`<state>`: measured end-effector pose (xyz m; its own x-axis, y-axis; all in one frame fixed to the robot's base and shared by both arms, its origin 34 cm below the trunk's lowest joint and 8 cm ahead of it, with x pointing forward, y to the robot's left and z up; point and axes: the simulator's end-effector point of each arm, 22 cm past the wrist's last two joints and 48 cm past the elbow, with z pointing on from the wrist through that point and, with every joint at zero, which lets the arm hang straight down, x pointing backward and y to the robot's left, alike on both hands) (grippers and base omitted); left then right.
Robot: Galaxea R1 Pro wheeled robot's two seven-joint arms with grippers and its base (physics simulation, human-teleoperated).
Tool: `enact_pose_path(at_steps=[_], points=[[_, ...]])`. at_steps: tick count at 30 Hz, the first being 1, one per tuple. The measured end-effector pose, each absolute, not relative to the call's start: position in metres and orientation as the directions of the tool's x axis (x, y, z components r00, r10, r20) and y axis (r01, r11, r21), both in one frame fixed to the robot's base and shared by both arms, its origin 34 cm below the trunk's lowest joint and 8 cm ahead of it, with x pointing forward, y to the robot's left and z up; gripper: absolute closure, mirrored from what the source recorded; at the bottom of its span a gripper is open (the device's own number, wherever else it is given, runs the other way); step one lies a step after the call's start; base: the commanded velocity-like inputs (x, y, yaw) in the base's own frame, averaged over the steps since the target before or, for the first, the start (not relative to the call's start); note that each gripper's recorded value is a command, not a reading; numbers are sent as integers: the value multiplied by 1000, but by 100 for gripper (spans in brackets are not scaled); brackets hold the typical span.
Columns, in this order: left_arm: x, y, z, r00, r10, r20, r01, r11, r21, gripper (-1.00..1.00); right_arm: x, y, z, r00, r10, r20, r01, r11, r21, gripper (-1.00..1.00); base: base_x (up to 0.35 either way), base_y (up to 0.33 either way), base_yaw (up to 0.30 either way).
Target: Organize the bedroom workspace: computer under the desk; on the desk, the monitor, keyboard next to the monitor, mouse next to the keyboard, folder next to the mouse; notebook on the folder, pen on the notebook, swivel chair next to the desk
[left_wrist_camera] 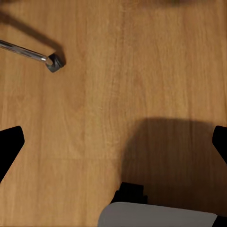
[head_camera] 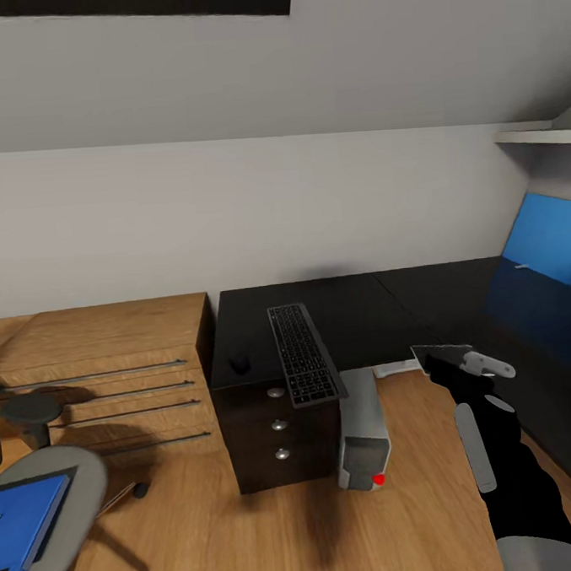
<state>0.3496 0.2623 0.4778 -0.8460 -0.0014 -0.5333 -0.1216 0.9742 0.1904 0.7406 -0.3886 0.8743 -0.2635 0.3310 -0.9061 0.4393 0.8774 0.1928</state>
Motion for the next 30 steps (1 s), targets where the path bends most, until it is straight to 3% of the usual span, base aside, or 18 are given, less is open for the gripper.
enact_pose_path(at_steps=[14, 15, 20, 30], points=[[353, 255, 478, -840, -13, -542, -131, 975, 179, -100, 741, -380, 865, -273, 367, -889, 430, 874, 228, -100, 0, 5, -8], [353, 256, 476, -840, -16, -542, -135, 974, 181, -100, 742, -362, 839, -296, 468, -833, 420, 847, 326, -100, 0, 0, 0], [353, 255, 468, -839, -16, -544, -135, 974, 181, -100, 744, -345, 821, -279, 608, -743, 411, 775, 480, -100, 0, 0, 0], [362, 255, 457, -808, -24, -589, -151, 974, 167, -100, 741, -346, 798, -246, 717, -653, 425, 685, 592, -100, 0, 0, 0]])
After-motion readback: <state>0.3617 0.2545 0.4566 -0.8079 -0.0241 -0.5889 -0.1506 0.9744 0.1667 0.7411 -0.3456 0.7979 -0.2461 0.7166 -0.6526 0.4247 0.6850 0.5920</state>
